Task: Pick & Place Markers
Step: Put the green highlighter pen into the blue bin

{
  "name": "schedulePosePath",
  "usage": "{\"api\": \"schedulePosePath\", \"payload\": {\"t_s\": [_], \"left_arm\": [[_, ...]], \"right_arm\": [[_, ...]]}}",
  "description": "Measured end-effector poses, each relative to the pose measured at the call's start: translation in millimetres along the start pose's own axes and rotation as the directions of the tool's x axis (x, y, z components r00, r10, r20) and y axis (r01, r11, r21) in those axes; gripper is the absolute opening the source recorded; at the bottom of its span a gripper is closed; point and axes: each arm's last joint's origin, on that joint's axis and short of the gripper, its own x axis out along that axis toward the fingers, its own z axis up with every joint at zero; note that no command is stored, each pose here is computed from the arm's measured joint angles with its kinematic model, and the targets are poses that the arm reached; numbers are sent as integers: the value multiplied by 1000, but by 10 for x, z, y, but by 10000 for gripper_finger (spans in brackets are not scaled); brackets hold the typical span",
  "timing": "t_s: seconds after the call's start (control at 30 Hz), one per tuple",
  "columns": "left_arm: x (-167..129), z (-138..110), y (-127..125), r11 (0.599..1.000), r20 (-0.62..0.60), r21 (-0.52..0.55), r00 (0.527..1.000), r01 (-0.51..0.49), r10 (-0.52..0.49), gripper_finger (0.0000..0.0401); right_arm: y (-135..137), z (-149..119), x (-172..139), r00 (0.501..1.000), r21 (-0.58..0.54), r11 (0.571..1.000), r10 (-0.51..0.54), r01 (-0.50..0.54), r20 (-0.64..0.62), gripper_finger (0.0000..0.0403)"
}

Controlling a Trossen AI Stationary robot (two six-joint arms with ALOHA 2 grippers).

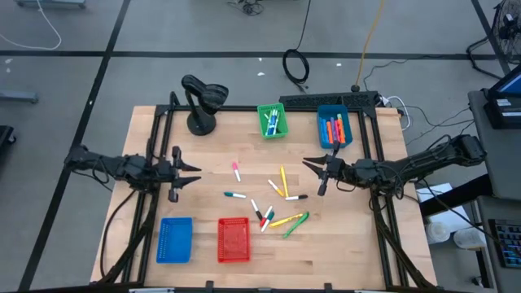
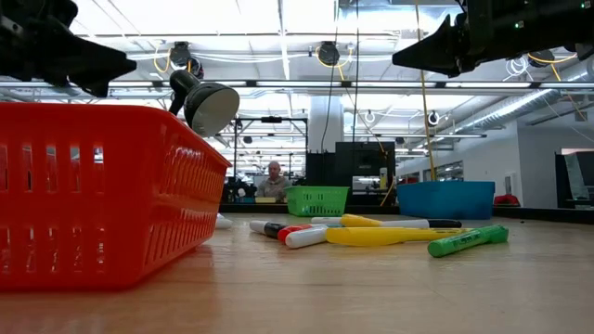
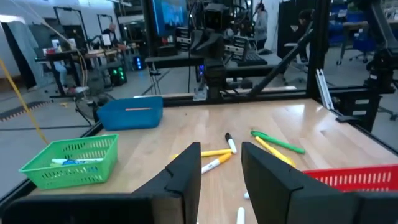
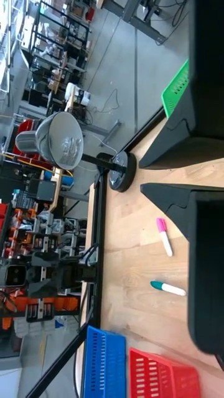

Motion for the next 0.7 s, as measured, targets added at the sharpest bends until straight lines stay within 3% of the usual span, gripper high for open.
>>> {"api": "schedulePosePath", "payload": {"t_s": [0.2, 0.4, 0.47, 0.57, 0.7], "left_arm": [[-4, -150, -6, 1000, -5, -14, 1000, -3, 3, 120], [2, -141, 13, 999, 12, -42, 1000, -18, 18, 120], [4, -138, 15, 998, 14, -60, 1000, -22, 23, 120], [9, -158, 14, 998, -8, -52, 1000, -27, 26, 120], [9, -159, 15, 999, -9, -44, 1000, -29, 28, 120]], "right_arm": [[0, 0, 0, 1000, -1, 1000, 0, 0, 0, 34], [8, -12, 0, 1000, -38, 999, 24, -24, -9, 34], [37, -16, -2, 993, -66, 991, 119, -119, -1, 34], [121, 30, -27, 940, -47, 941, 337, -335, 58, 38], [367, 137, -74, 894, -44, 895, 446, -444, 38, 79]]}}
